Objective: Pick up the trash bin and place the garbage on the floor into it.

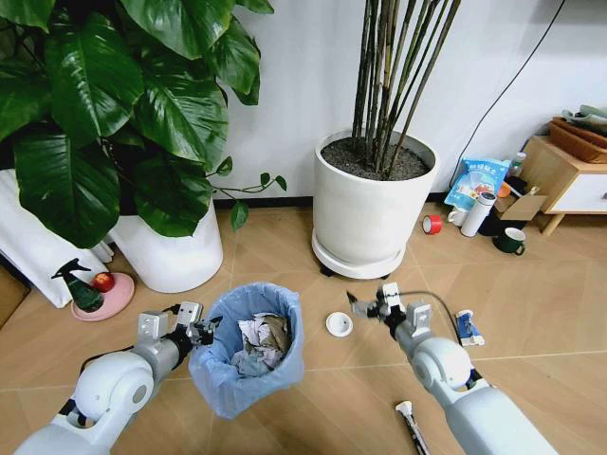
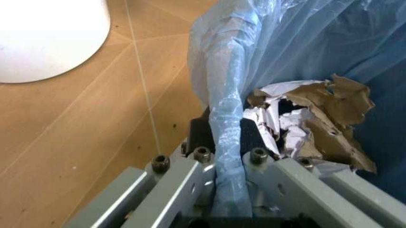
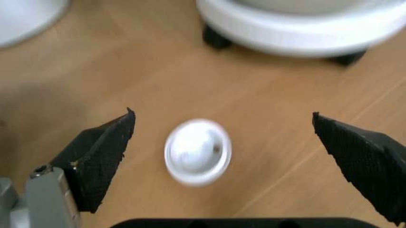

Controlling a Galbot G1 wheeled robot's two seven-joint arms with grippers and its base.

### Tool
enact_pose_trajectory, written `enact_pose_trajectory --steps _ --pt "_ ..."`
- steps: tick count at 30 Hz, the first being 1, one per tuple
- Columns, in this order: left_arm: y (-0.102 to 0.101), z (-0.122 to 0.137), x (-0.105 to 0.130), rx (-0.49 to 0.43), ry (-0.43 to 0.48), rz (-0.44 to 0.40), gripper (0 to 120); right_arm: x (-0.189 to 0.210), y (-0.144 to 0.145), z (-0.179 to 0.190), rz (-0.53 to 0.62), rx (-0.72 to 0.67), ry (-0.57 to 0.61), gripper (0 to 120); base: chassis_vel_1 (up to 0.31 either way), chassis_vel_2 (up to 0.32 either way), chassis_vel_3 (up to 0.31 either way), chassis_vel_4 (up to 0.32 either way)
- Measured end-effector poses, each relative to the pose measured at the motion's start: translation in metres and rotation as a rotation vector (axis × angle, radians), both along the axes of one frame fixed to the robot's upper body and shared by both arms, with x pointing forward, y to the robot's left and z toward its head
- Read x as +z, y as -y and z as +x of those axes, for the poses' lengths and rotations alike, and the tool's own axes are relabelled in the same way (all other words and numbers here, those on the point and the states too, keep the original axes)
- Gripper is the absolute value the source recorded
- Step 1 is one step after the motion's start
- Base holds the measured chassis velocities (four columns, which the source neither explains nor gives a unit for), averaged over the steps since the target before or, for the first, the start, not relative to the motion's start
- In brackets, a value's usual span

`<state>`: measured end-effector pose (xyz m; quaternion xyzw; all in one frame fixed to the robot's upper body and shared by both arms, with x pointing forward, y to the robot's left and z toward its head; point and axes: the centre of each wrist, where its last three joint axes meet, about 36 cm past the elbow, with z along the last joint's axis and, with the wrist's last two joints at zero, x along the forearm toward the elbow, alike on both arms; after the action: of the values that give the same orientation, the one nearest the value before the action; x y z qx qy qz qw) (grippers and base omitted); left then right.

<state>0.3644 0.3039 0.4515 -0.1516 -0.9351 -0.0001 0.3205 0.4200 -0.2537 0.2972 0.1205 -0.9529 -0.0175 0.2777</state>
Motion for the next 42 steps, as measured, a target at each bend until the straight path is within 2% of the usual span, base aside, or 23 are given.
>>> enact_pose_trajectory --steps 2,8,17,29,42 --pt "0.0 -0.001 -0.001 0.001 -0.003 0.001 0 -0.024 -0.005 0.007 0.0 -0.017 -0.038 100 0.0 0.0 0.0 0.0" --pt "0.0 -0.002 -0.001 -0.001 -0.005 0.003 0 -0.053 -0.011 0.022 -0.021 -0.052 -0.066 100 0.0 0.0 0.0 0.0" --pt "-0.001 -0.005 -0.002 -0.001 -0.008 0.012 0 -0.088 0.01 0.031 -0.071 -0.1 -0.12 100 0.0 0.0 0.0 0.0" --pt "-0.001 -0.004 -0.001 -0.004 -0.006 0.016 0 -0.095 0.015 0.036 -0.048 -0.096 -0.117 100 0.0 0.0 0.0 0.0" --pt "-0.003 -0.004 -0.001 -0.008 -0.003 0.023 0 -0.103 0.0 0.05 -0.022 -0.071 -0.121 100 0.0 0.0 0.0 0.0"
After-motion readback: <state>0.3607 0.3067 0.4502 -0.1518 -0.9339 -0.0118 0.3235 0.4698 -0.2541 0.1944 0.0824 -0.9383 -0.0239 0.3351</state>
